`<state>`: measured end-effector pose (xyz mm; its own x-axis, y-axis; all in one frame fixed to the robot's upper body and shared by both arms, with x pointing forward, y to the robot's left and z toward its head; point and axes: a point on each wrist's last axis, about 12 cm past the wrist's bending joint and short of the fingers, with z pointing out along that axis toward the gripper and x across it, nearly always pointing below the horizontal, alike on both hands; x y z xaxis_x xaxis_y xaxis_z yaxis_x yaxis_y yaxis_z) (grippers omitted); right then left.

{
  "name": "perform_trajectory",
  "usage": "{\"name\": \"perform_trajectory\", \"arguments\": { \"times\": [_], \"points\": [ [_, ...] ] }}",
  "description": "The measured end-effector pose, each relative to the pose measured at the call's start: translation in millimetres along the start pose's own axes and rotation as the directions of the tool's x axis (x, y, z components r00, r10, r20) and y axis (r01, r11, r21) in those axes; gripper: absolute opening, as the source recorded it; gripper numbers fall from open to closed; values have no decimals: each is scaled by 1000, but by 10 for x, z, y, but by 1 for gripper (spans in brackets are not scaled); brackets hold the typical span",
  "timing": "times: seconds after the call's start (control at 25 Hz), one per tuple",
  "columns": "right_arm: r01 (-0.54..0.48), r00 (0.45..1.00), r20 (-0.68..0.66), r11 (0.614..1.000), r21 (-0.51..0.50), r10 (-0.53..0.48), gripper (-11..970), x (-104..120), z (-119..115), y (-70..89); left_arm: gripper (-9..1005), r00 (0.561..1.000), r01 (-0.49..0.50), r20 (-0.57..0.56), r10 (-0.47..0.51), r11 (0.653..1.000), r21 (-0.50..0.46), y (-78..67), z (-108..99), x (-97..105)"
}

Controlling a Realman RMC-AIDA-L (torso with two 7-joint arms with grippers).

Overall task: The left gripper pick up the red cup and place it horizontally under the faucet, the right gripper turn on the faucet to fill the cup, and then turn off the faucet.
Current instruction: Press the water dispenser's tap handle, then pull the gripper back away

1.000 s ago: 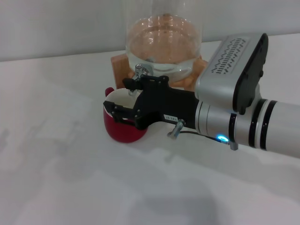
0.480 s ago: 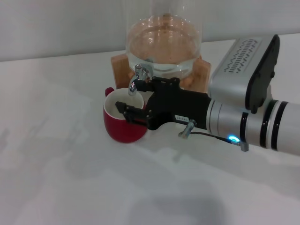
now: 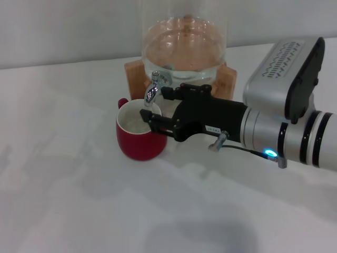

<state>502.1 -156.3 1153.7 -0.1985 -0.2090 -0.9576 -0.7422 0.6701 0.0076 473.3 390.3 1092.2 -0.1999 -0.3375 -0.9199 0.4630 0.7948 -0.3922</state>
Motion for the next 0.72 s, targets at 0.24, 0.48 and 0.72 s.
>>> {"name": "perform_trajectory", "arguments": {
  "times": [0.24,0.48,0.72],
  "points": [
    [-8,1000,4,1000,29,8,658,7,-38,-61,740,1000,-1,-3,1,1000,2,-2,4,1],
    [-14,1000,5,999,52,13,660,12,-59,-124,741,1000,-3,-14,4,1000,9,-8,16,3],
    [-17,1000,7,998,68,16,661,11,-76,-169,741,1000,-3,-16,3,1000,9,-9,16,5]
  ]
}}
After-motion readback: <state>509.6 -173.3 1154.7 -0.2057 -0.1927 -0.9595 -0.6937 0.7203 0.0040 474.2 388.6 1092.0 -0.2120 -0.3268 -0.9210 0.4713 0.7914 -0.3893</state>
